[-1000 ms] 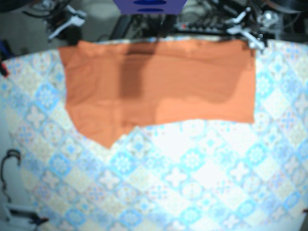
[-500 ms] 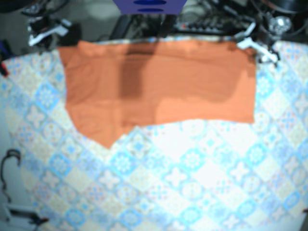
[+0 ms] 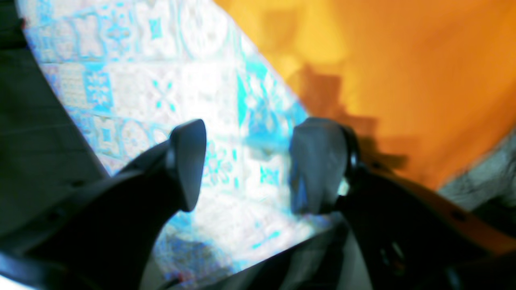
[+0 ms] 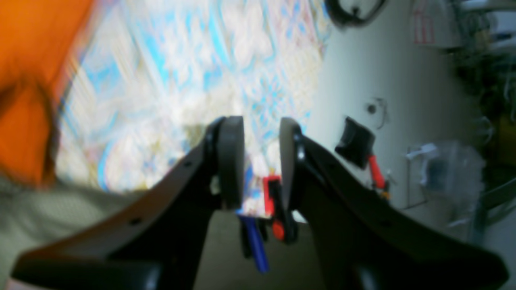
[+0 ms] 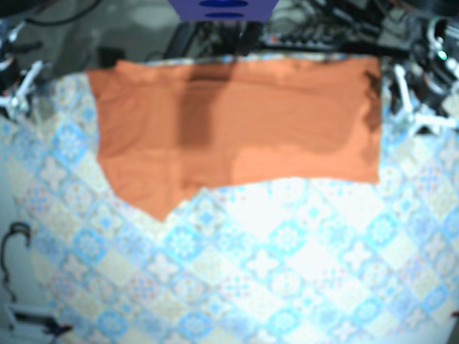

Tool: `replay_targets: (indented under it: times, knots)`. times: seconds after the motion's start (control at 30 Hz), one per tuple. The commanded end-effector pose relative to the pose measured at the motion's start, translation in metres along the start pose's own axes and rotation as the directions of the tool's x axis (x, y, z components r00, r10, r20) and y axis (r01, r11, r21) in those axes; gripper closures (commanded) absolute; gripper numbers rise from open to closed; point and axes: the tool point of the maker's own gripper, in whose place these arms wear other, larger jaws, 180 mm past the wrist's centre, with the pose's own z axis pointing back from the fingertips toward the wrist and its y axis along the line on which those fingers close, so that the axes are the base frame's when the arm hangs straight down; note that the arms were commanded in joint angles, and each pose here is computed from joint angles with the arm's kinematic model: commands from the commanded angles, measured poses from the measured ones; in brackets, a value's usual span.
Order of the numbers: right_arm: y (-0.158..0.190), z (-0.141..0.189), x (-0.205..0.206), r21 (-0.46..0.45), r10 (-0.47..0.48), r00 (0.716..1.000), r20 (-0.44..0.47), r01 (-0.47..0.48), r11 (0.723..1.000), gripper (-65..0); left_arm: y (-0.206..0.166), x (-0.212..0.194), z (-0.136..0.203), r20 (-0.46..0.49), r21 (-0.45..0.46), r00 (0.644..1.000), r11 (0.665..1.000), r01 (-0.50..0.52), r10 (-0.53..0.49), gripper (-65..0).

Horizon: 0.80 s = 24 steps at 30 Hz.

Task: Fold the T-shirt properly
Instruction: 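Swing both grippers around to the shirt's opposite corners near the hem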

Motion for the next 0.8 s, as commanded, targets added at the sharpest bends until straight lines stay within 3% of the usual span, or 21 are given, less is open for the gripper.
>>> replay_targets:
  times: [0.0,0.17,0.27,0.37,0.47,0.63,0.7,0.77]
  knots:
    - [-0.027,-0.002,0.011,-0.078,-0.028,0.999,0.015,0.03,0.996,-15.3,0.021,0.005,0.004,-0.026,0.033,0.999,0.999,-0.024,0.025,-37.0]
    - [-0.07,-0.026,0.057,-0.128,-0.19,0.977,0.096,0.201,0.971,-15.5,0.044,0.039,0.003,0.03,-0.018,0.966,0.966,-0.257,0.258,-37.0]
    - [-0.081,-0.051,0.082,-0.077,-0.297,0.944,0.145,0.31,0.948,-17.7,0.057,0.037,-0.001,0.014,-0.036,0.902,0.902,-0.43,0.431,-36.7]
    - [-0.084,-0.081,0.101,0.02,-0.387,0.911,0.142,0.388,0.921,-21.0,0.066,0.017,-0.016,-0.008,-0.069,0.788,0.786,-0.614,0.615,-36.6]
    - [-0.085,-0.111,0.111,0.105,-0.466,0.88,0.096,0.456,0.884,-22.2,0.066,-0.017,-0.044,-0.086,-0.1,0.652,0.645,-0.758,0.753,-36.6]
    - [-0.084,-0.151,0.122,0.245,-0.58,0.815,0.006,0.561,0.791,-22.2,0.078,-0.052,-0.078,-0.161,-0.113,0.425,0.411,-0.904,0.891,-36.6]
    - [-0.074,-0.166,0.133,0.309,-0.607,0.794,-0.04,0.588,0.748,-22.2,0.085,-0.05,-0.087,-0.16,-0.13,0.363,0.345,-0.93,0.918,-36.6]
    - [-0.063,-0.179,0.143,0.357,-0.621,0.779,-0.085,0.606,0.711,-22.2,0.097,-0.044,-0.092,-0.146,-0.14,0.332,0.312,-0.94,0.932,-36.6]
